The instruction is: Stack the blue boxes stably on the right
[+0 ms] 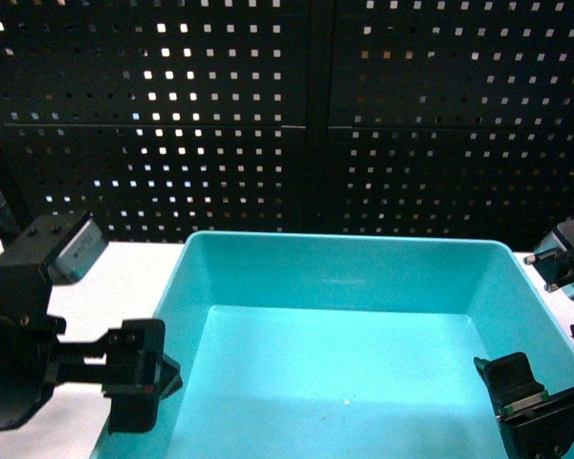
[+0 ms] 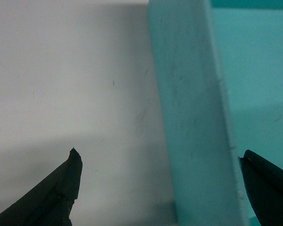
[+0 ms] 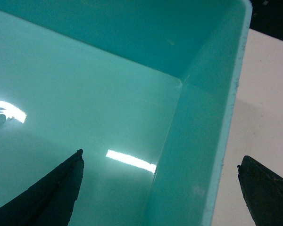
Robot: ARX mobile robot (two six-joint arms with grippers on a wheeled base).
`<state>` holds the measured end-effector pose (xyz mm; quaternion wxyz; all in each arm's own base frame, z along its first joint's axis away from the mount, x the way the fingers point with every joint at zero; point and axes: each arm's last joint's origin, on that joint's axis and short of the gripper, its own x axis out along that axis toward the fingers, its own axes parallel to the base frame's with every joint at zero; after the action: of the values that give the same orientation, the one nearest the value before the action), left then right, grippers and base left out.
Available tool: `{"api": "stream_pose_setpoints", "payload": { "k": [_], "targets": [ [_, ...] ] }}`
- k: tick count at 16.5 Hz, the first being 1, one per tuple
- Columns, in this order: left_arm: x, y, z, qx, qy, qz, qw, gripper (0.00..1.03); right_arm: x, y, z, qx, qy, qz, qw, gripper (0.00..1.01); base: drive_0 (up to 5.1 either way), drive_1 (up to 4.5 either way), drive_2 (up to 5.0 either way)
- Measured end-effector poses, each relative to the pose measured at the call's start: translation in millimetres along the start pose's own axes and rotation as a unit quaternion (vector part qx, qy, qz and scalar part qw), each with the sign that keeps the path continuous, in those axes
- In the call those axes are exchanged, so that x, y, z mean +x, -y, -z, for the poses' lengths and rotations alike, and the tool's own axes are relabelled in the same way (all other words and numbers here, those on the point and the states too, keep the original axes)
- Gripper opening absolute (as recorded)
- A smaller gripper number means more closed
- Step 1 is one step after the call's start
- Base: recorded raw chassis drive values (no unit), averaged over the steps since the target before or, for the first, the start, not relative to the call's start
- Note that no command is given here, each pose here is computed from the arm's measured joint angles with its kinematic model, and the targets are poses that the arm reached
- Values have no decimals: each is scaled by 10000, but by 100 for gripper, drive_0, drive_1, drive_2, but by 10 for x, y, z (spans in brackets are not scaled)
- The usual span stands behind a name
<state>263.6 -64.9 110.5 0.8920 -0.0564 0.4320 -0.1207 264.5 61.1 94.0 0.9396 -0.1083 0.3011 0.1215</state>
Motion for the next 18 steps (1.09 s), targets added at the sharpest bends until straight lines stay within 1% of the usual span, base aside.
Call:
{"api": "stream_pose_setpoints", "payload": {
  "k": [1, 2, 5, 7, 8, 9, 11, 12, 13, 14, 15, 16, 18],
  "targets": [
    [78, 21, 106, 11, -221, -74, 9997, 98, 48, 12, 72, 57, -96, 20, 9999, 98, 0, 0, 0],
    [89, 43, 113, 28, -225, -62, 9997, 98, 62, 12, 89, 90, -87, 28, 9999, 97, 0, 0, 0],
    [96, 115, 129, 60, -247, 2, 9997, 98, 74, 25, 106, 171, -60, 51, 9998, 82, 0, 0, 0],
    [102, 148, 136, 98, -262, 2, 9996, 98, 80, 39, 115, 210, 5, 100, 9997, 67, 0, 0, 0],
    [105, 164, 133, 115, -261, 9, 9996, 98, 81, 38, 116, 218, 1, 96, 9997, 62, 0, 0, 0],
    [107, 167, 129, 108, -260, 11, 9996, 98, 84, 38, 117, 223, 10, 103, 9997, 56, 0, 0, 0],
    [110, 161, 122, 99, -236, -31, 9997, 98, 85, 30, 120, 243, 20, 131, 9996, 38, 0, 0, 0],
    [109, 144, 119, 77, -229, -65, 9997, 98, 84, 9, 116, 236, 23, 116, 9997, 31, 0, 0, 0],
    [111, 139, 118, 70, -226, -75, 9997, 98, 84, 7, 117, 240, 14, 170, 9996, 25, 0, 0, 0],
    [111, 121, 116, 43, -218, -104, 9997, 98, 79, 10, 120, 346, 20, 238, 9991, 8, 0, 0, 0],
    [110, 108, 120, 24, -183, -106, 9998, 98, 77, -21, 116, 557, 40, 198, 9982, 2, 0, 0, 0],
    [109, 103, 151, 3, -205, -77, 9998, 98, 70, -65, 116, 584, 77, 142, 9982, 2, 0, 0, 0],
    [97, 32, 256, -194, -297, -28, 9994, 98, 40, -166, 129, 568, 80, 159, 9982, 2, 0, 0, 0]
  ]
}}
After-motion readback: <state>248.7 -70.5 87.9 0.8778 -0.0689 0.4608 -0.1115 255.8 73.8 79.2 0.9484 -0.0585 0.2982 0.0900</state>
